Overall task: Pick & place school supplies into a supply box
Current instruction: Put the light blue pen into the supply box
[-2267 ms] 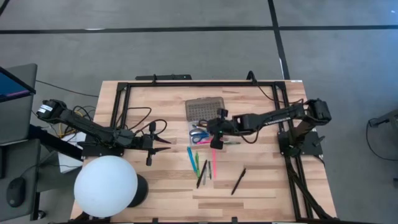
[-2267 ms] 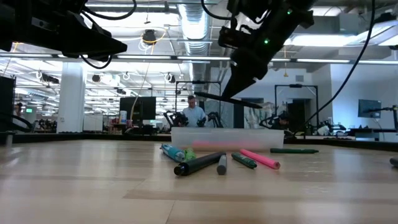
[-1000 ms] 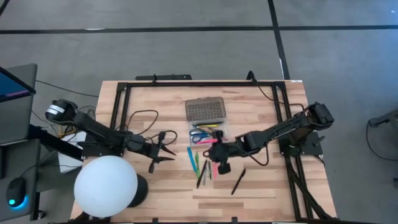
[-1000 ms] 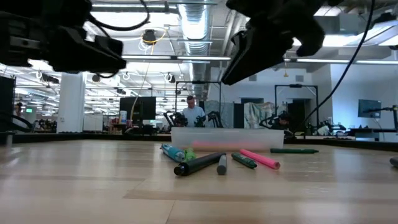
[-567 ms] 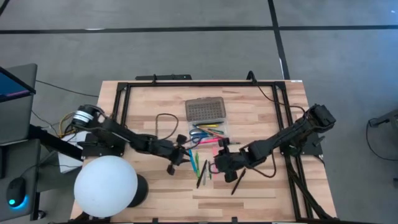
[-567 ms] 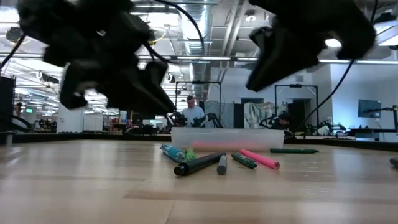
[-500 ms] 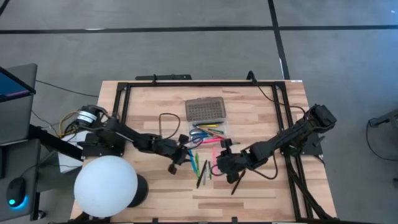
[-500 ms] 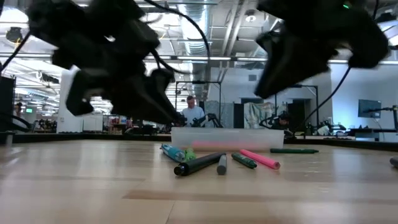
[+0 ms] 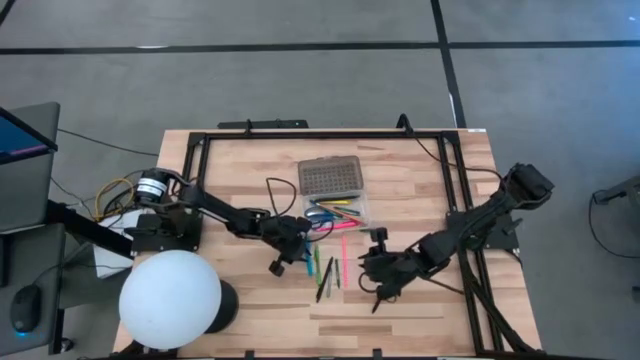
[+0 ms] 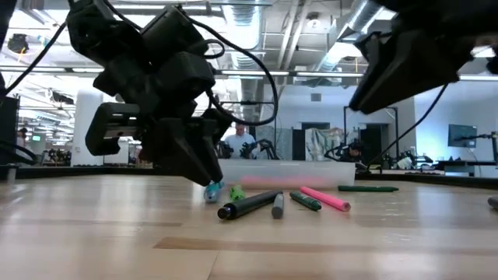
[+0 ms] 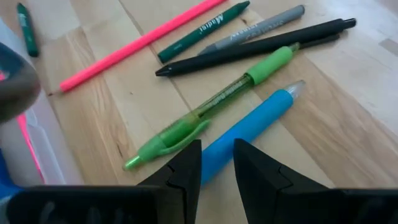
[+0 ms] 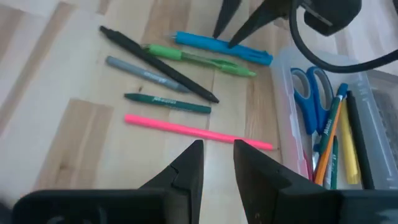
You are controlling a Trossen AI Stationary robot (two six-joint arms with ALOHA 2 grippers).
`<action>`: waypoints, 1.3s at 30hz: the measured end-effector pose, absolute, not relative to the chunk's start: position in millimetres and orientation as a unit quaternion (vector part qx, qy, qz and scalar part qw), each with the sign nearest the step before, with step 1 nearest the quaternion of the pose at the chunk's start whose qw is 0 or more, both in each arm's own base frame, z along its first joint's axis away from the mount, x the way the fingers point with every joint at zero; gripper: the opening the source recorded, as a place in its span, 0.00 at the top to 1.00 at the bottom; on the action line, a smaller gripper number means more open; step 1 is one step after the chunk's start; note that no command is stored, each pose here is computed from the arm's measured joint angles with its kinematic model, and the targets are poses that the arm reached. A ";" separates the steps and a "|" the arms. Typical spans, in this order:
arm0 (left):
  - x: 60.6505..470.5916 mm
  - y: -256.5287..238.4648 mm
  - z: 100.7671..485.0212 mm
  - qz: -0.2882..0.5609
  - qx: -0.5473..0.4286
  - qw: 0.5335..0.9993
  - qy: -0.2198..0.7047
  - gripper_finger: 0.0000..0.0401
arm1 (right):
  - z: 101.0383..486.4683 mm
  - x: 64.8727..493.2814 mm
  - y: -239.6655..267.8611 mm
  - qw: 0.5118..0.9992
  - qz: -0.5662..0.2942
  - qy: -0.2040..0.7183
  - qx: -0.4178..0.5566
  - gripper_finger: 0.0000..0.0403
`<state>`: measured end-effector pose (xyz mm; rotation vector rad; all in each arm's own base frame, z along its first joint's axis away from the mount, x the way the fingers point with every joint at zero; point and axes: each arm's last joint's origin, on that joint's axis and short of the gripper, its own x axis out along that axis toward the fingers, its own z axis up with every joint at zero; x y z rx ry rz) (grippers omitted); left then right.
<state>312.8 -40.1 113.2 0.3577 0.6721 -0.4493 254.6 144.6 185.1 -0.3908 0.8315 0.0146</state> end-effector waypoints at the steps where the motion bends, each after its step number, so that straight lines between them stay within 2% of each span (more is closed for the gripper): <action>1: 312.6 -38.5 113.0 -0.220 0.171 0.903 0.327 0.78 | 186.2 252.3 145.8 0.896 0.010 0.401 -0.190 0.80; 15: 306.6 -32.0 106.9 -0.209 0.196 0.882 0.375 0.78 | 188.7 250.2 151.9 0.902 0.020 0.387 -0.188 0.80; 20: 303.4 -30.5 105.0 -0.165 0.169 0.880 0.412 0.78 | 188.7 250.2 151.9 0.902 0.020 0.387 -0.188 0.80; 39: 297.1 -27.7 99.9 -0.083 0.054 0.877 0.470 0.78 | 184.9 245.9 149.2 0.896 -0.002 0.414 -0.158 0.80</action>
